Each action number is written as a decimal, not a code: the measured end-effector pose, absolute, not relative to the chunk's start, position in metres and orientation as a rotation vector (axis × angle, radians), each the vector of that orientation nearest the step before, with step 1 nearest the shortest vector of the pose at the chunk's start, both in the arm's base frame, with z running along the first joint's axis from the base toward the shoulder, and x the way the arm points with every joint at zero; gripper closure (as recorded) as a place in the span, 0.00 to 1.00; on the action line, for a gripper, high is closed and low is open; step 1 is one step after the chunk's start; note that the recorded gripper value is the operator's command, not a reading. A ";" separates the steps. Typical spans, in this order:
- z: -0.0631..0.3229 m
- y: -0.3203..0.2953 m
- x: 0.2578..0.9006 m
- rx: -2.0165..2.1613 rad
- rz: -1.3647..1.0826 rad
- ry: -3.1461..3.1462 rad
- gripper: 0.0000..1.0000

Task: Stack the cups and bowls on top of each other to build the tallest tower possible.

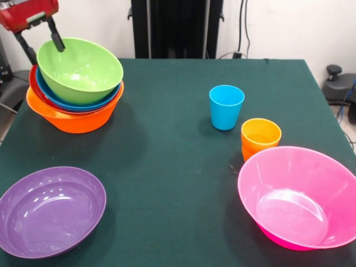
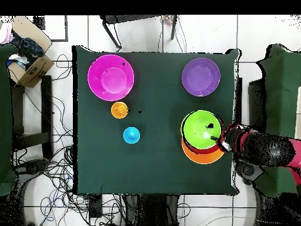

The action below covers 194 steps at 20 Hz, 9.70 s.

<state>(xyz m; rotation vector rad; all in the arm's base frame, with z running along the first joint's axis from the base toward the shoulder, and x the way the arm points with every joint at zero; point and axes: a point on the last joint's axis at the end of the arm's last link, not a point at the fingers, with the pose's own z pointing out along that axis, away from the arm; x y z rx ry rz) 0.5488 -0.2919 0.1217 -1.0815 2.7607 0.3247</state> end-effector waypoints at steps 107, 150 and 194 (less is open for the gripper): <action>0.141 -0.133 0.692 -0.448 0.033 2.892 0.00; 0.052 -0.197 0.765 -0.462 0.239 2.775 0.00; -0.009 -0.177 0.734 -0.538 0.208 2.722 0.00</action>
